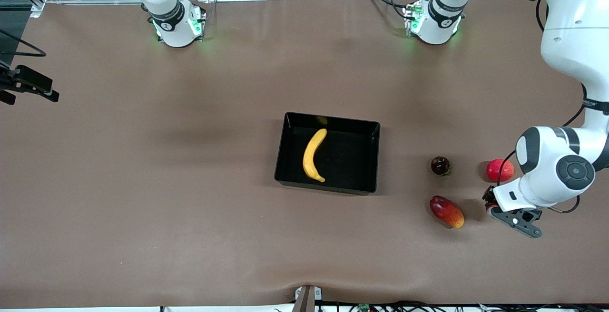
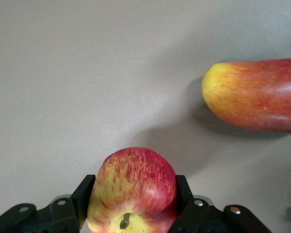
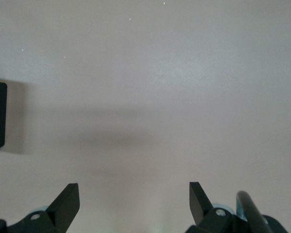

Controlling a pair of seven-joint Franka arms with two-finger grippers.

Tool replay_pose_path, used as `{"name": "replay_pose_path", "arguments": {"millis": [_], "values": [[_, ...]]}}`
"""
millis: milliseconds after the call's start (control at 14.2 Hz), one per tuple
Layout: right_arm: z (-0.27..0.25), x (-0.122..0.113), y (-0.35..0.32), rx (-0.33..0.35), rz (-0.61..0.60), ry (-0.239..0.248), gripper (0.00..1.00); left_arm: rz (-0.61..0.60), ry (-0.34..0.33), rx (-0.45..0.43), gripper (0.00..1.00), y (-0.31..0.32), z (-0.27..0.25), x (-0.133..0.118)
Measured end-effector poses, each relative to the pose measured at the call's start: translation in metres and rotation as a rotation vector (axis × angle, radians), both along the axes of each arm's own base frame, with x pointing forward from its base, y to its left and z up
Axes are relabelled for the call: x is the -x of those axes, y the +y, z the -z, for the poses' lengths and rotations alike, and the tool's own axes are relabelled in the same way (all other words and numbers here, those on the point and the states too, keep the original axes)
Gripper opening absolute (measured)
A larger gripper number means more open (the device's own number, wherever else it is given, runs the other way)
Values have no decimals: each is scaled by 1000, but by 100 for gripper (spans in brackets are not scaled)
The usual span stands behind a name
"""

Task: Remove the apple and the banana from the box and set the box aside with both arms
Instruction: 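Carry the apple out of the tray and lower it beside the mango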

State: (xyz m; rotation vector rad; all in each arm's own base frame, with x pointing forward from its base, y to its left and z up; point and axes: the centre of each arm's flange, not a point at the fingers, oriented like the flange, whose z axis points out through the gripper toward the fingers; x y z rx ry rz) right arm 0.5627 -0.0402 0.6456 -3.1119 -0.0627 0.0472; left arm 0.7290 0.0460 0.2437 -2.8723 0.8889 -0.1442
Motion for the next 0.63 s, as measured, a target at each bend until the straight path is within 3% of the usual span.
{"name": "replay_pose_path", "arguments": {"millis": [633], "values": [[0, 0, 0, 0, 0, 0, 100, -4, -61, 26, 71, 7, 33, -15]]}}
